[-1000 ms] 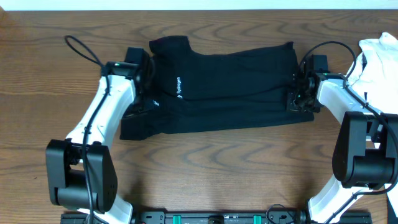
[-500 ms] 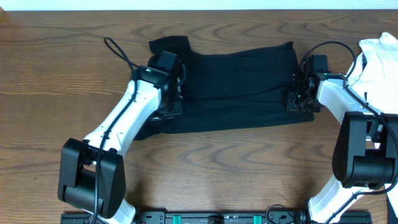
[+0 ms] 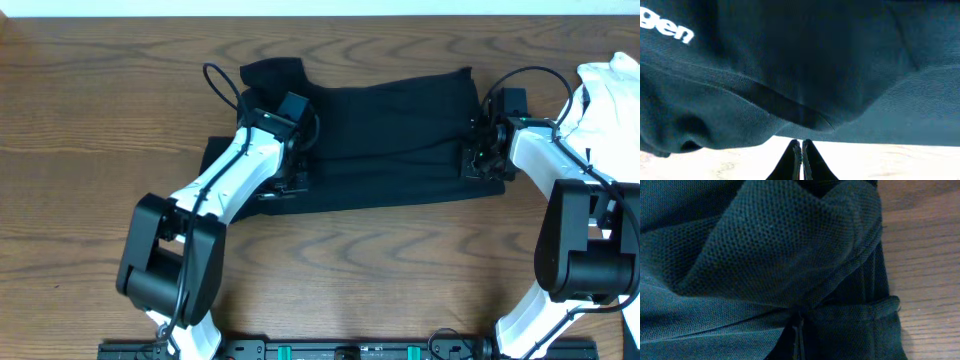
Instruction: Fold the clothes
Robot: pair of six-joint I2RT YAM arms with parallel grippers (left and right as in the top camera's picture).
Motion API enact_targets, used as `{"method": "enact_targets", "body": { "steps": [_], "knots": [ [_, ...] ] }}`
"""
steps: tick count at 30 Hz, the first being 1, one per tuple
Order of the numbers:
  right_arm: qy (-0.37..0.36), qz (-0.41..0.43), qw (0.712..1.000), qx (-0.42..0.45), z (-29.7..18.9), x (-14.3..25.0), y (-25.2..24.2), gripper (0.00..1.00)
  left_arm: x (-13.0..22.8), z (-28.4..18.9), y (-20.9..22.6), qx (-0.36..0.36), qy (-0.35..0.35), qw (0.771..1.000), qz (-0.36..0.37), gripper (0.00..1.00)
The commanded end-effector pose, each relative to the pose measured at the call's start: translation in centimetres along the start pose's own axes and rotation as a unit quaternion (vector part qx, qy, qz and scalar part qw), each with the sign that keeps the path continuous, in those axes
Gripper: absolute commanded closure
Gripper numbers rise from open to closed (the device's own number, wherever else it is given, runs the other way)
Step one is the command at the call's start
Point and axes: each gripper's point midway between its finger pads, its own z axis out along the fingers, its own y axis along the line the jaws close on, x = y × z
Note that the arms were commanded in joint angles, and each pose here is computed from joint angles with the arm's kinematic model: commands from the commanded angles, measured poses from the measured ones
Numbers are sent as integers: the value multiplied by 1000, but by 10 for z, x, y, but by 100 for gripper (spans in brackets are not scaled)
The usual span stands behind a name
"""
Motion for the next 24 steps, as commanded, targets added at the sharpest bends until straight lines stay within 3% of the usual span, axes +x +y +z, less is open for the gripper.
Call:
{"method": "enact_targets", "body": {
  "steps": [1, 9, 24],
  "knots": [
    [34, 14, 999, 34, 17, 20, -21, 99, 5, 9, 3, -10, 12, 1000, -2, 94],
    [35, 14, 999, 34, 17, 20, -21, 99, 5, 23, 7, -20, 13, 1000, -2, 94],
    [35, 14, 999, 34, 17, 20, -21, 99, -60, 18, -17, 16, -124, 992, 21, 94]
  ]
}}
